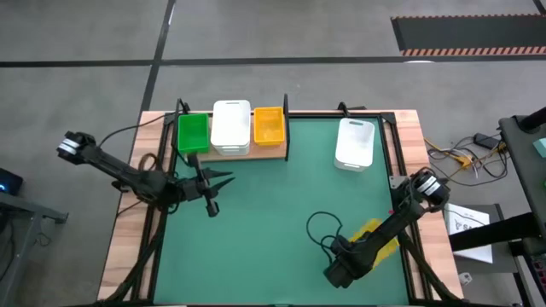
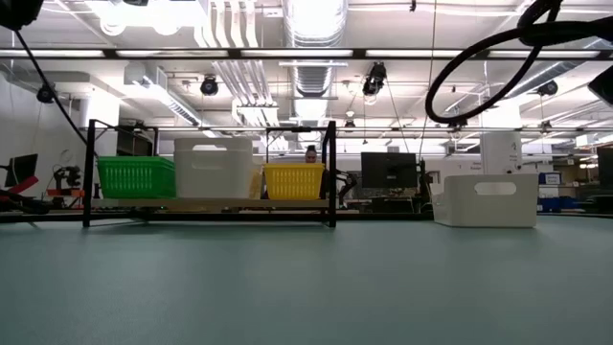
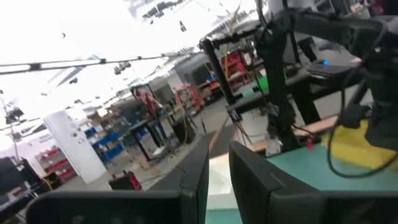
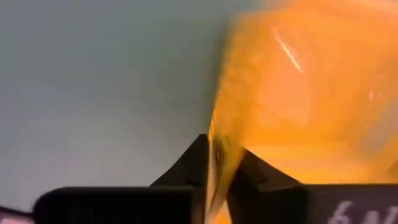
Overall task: Stack baskets on shelf by color
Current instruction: Stack the yellow bin on the top of the yellow bin on the shelf
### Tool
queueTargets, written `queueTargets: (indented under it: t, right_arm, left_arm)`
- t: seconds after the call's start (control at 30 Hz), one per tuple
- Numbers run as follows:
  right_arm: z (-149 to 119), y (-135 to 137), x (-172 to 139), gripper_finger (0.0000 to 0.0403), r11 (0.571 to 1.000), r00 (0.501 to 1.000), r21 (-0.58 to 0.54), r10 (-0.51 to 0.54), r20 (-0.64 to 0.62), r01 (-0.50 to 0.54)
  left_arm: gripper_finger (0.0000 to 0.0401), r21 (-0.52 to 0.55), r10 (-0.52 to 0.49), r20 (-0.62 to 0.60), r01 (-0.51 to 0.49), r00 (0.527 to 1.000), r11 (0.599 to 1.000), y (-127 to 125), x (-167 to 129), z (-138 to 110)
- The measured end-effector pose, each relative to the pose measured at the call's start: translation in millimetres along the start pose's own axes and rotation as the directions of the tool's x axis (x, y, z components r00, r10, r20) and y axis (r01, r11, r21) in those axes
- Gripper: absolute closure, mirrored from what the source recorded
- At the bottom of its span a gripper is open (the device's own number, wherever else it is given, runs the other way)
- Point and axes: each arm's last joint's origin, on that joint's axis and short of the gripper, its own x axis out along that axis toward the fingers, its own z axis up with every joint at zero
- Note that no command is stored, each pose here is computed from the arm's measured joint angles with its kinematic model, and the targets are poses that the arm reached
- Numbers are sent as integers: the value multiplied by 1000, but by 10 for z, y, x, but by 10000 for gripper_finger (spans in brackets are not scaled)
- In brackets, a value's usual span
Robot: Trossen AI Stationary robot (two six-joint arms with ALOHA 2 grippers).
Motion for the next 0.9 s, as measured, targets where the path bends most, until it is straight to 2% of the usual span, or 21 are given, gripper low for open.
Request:
queueTargets:
  t: [0.1, 0.17, 0.27, 0.37, 0.47, 0.6, 0.8, 0.9]
  right_arm:
    - [-17, 26, -92, 388, 999, 999, -22, 34, 9, -33]
    - [-40, 56, -207, 393, 994, 997, -79, 75, 18, -73]
    - [-57, 150, -403, 394, 966, 985, -229, 147, 86, -124]
    - [-2, 234, -652, 394, 910, 945, -398, 223, 237, -115]
    - [128, 276, -934, 394, 862, 867, -507, 275, 416, -30]
    - [387, 262, -1331, 394, 812, 733, -568, 302, 609, 137]
    - [895, 93, -1929, 394, 697, 594, -621, 343, 728, 359]
    - [1203, -114, -2208, 394, 682, 556, -598, 327, 764, 421]
  left_arm:
    - [354, -6, 20, 27, -20, 999, 1000, 78, -43, 51]
    - [354, -13, 30, 41, -30, 999, 999, 121, -79, 63]
    - [354, -7, 48, 64, -48, 997, 999, 193, -127, 99]
    - [354, -1, 73, 93, -73, 993, 997, 283, -184, 149]
    - [354, -13, 87, 109, -86, 990, 996, 357, -240, 178]
    - [354, 8, 69, 88, -70, 994, 997, 384, -300, 133]
    - [354, 8, 68, 87, -69, 994, 998, 403, -342, 101]
    - [354, 5, 71, 90, -72, 993, 997, 413, -359, 93]
